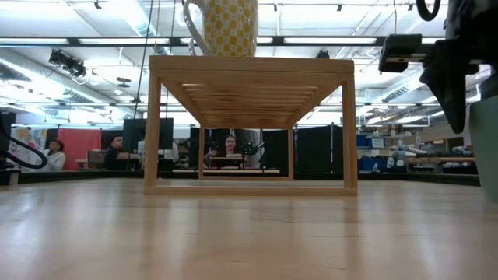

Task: Place coffee mugs
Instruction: Put the green cup on the shelf aligned with the other pink cup

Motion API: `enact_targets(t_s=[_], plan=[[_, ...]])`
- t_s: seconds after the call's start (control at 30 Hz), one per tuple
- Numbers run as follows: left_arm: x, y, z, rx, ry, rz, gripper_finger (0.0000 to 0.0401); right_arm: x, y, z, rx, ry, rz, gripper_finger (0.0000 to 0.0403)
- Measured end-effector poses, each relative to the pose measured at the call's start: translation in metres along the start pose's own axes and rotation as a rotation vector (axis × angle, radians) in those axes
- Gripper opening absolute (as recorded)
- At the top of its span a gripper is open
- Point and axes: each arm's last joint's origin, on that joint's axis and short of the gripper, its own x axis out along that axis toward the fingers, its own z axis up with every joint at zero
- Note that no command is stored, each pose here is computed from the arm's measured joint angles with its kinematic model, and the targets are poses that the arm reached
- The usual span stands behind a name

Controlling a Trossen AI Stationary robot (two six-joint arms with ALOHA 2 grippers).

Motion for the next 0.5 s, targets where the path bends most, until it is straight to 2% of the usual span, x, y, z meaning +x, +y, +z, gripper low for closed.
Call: enact_targets(t_s=[0.2,0.37,0.5], plan=[[0.0,0.0,0.0,0.0,0.0,0.0,0.0224,0.0,-0.0019,0.002,0.004,-0.022,-0.018,0.0139],[-0.0001,0.0,-0.0001,0.0,0.0,0.0,0.0224,-0.0003,-0.0043,0.0025,0.002,0.024,-0.096,0.0143],[0.0,0.0,0.0,0.0,0.0,0.0,0.0224,-0.0007,-0.003,0.0038,-0.003,0.027,-0.102,0.0143]])
